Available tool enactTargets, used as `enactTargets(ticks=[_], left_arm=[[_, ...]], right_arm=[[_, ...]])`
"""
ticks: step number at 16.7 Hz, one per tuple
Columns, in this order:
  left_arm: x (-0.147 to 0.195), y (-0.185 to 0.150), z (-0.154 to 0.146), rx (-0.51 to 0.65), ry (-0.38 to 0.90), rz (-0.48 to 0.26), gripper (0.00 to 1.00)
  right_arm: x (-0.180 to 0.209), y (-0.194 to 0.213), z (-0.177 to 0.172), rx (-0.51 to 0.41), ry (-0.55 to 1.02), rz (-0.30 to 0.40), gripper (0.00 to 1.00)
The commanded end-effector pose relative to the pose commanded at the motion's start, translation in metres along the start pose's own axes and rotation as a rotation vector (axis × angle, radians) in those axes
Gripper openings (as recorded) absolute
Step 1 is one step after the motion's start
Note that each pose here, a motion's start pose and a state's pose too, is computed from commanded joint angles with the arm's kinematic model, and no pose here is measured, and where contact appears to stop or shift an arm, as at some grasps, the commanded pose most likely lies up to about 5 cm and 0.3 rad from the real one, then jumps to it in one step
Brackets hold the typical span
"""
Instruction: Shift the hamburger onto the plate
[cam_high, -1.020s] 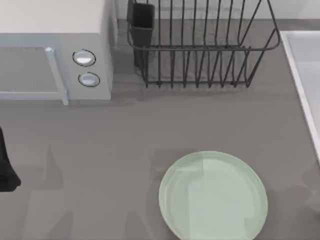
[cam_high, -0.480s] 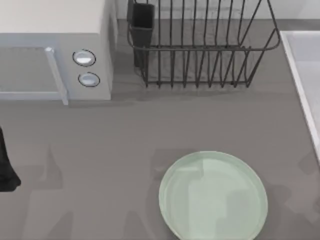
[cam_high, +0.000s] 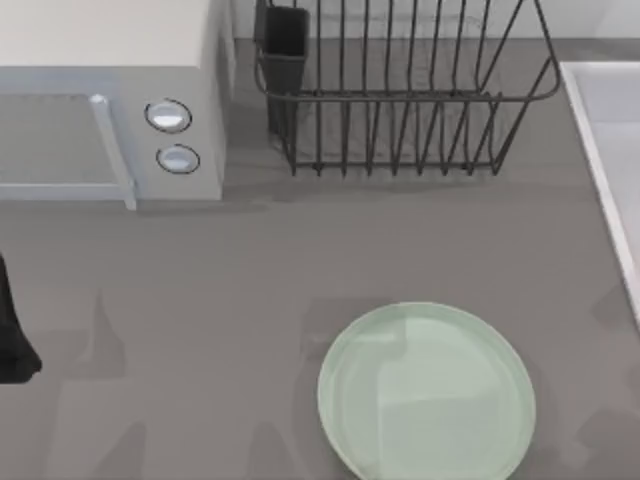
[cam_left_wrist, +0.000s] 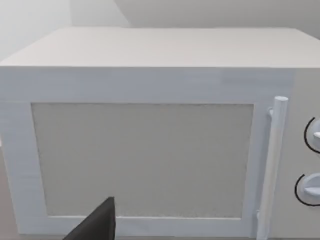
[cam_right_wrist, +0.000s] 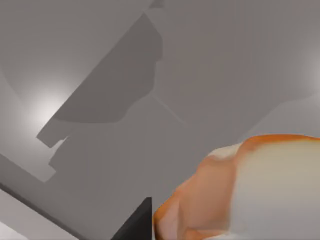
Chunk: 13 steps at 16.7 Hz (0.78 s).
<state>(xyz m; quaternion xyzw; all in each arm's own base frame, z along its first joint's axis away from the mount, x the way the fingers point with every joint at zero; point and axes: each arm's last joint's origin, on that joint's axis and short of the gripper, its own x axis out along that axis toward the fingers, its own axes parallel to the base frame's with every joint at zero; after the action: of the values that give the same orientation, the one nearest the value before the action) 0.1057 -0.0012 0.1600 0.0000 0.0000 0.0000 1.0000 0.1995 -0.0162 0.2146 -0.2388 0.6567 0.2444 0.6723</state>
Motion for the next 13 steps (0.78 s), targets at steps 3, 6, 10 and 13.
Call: enactTargets(ticks=[3,6,10,13], left_arm=[[0.000,0.000,0.000,0.000,0.000,0.000,1.00],[0.000,0.000,0.000,0.000,0.000,0.000,1.00],[0.000,0.000,0.000,0.000,0.000,0.000,1.00],[0.000,0.000,0.000,0.000,0.000,0.000,1.00]], right_arm=[[0.001,0.000,0.000,0.001,0.003,0.004,0.00],[-0.004,0.001,0.006,-0.079,-0.010,-0.025,0.00],[-0.019,0.008,0.028,-0.394,-0.033,-0.099,0.00],[-0.028,0.020,0.051,-0.768,-0.026,-0.141,0.00]])
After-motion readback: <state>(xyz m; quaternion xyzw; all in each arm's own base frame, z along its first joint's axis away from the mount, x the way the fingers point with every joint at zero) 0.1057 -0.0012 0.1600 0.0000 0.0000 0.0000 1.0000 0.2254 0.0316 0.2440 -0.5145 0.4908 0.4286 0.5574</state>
